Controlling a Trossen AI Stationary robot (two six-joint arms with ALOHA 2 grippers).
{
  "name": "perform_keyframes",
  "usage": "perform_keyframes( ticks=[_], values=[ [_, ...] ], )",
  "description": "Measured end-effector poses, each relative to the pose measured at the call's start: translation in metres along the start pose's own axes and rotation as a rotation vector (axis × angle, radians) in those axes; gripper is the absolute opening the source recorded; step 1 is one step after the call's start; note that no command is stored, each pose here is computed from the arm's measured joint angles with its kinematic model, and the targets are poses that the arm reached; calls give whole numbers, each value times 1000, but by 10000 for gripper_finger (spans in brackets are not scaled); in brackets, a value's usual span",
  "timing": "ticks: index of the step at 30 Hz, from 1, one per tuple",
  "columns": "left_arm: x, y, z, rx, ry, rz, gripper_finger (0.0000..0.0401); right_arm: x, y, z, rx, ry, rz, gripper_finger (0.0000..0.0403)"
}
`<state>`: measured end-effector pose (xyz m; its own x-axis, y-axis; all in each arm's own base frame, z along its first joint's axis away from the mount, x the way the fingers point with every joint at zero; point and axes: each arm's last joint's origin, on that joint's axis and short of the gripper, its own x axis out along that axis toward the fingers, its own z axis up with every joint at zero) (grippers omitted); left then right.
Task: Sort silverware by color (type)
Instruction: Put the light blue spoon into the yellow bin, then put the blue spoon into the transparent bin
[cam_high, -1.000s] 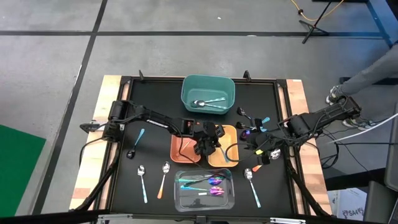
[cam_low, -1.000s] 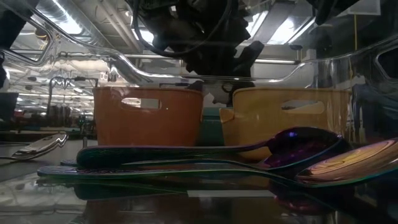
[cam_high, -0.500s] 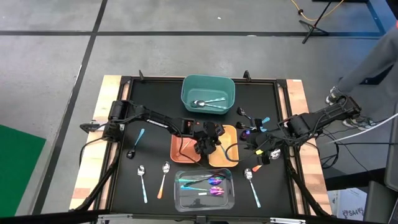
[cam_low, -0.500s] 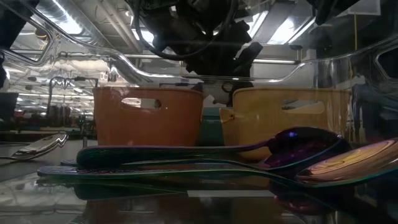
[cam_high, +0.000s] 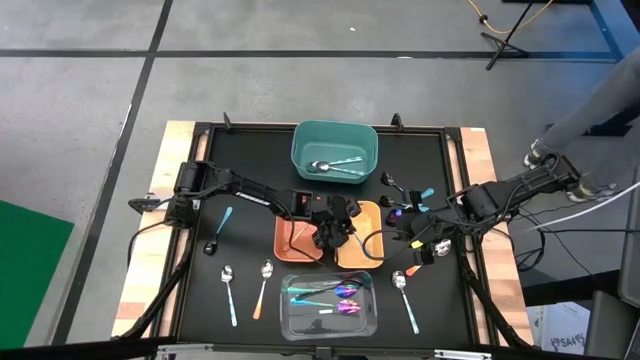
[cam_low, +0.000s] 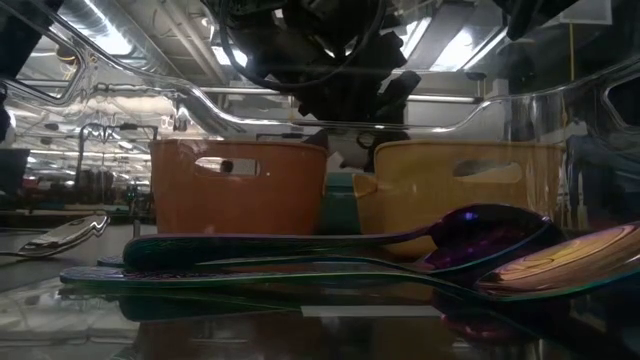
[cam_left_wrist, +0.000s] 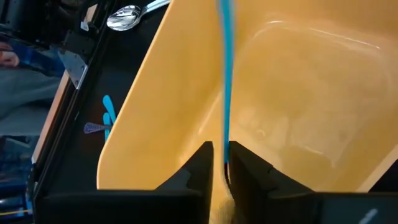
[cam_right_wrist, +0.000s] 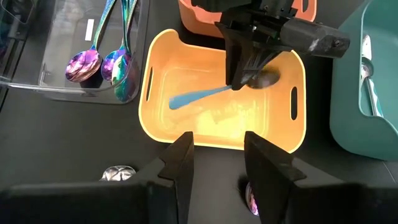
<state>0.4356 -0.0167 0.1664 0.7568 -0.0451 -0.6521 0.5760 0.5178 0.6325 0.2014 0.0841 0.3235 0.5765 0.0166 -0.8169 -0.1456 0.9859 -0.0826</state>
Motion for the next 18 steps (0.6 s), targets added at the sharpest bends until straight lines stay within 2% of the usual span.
perform_keyframes(
  ticks=[7, 18],
  values=[
    [0, 0, 0, 0, 0, 1, 75, 0, 0, 0, -1, 0, 0, 129],
    [0, 1, 1, 3, -4, 6, 79, 0, 0, 0, -1, 0, 1, 129]
  ],
)
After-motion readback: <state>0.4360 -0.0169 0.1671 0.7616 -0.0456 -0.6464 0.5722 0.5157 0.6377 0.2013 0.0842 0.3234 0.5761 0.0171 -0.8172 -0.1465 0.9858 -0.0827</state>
